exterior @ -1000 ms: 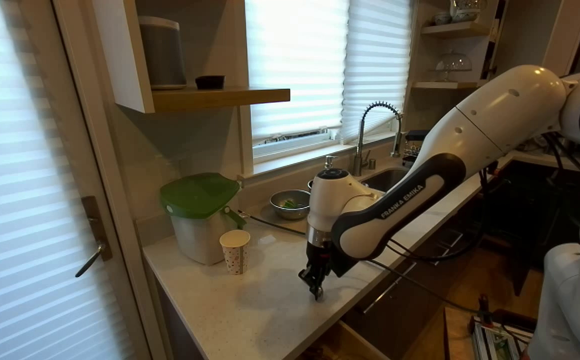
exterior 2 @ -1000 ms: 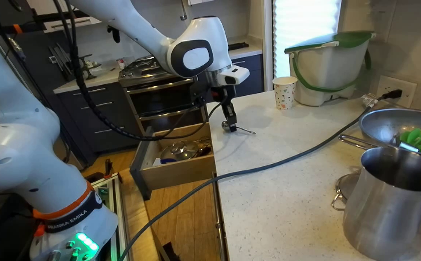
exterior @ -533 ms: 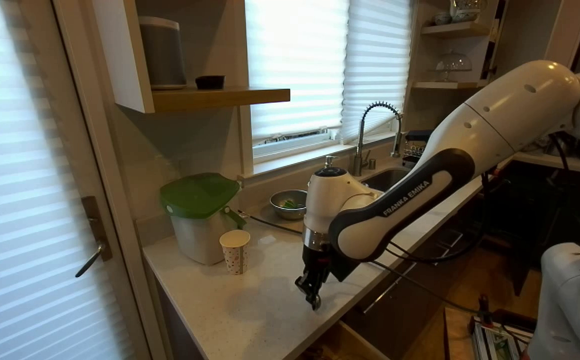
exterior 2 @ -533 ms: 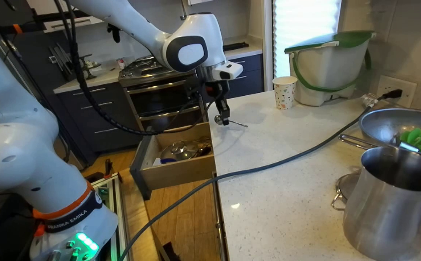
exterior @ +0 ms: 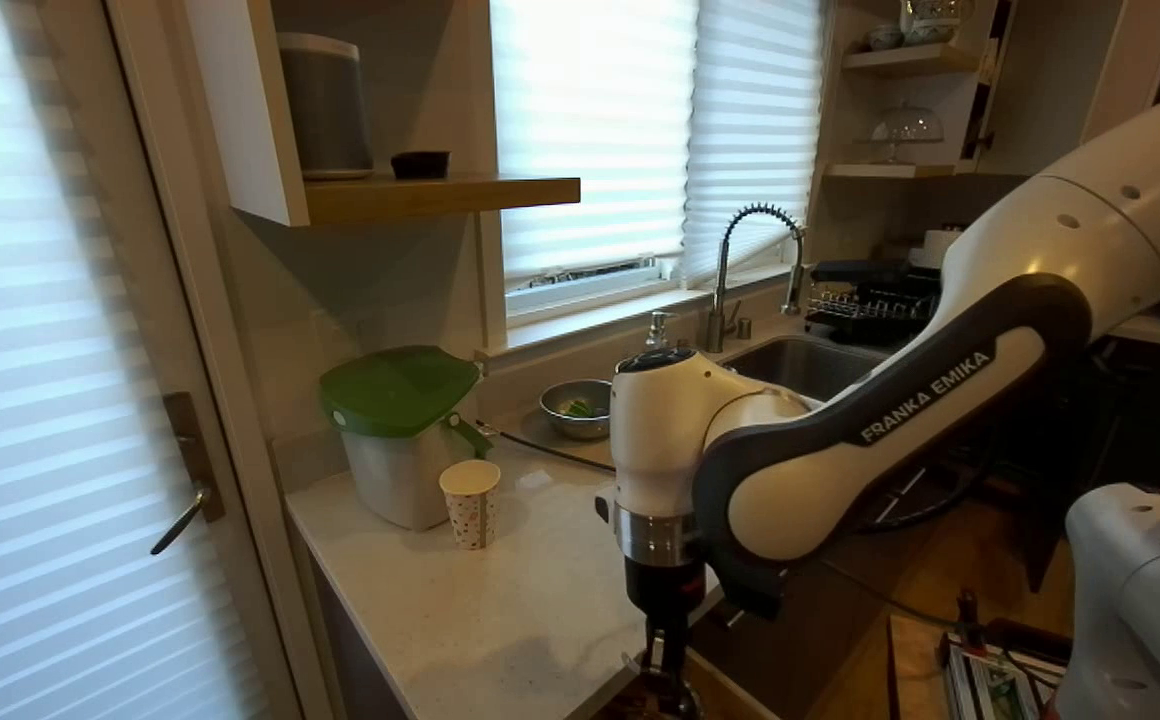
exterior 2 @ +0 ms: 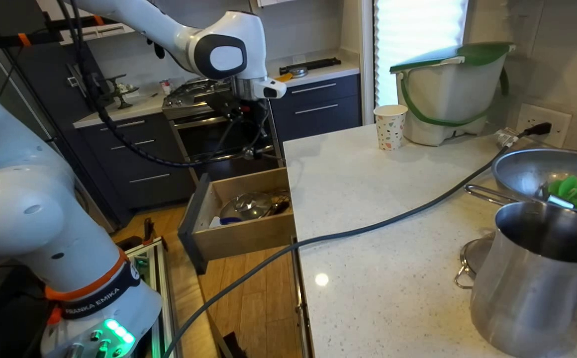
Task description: Move the spoon from the countertop to the drawer then close the drawer
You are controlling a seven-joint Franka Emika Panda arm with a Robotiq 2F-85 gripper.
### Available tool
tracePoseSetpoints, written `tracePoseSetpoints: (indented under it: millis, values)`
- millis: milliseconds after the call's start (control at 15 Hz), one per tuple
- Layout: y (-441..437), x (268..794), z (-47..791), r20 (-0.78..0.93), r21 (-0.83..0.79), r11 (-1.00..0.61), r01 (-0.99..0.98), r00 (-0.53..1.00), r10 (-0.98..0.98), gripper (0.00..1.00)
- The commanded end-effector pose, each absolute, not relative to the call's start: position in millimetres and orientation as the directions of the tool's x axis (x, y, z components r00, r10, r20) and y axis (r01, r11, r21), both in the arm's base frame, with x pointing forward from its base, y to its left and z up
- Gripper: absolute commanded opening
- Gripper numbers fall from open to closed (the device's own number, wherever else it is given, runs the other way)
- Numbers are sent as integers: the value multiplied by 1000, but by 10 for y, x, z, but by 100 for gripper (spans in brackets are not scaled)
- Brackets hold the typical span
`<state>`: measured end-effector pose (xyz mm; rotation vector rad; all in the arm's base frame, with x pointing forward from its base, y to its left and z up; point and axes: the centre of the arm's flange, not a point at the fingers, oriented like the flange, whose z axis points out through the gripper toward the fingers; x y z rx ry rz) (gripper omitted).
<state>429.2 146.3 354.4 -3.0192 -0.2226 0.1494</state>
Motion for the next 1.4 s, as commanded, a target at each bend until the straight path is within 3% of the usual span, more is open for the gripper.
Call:
tracePoseSetpoints:
  millis: [0, 667, 1267, 1333]
  values:
    - [1578, 4052, 3350, -145, -112, -951, 287, 942, 301, 3]
    - [1343, 3911, 2375, -245, -7, -887, 461, 860, 448, 3]
    - [1180, 3997, 1900, -190, 42, -887, 460, 875, 445, 3]
    - [1166, 4006, 1882, -188, 44, -890, 453, 879, 438, 38]
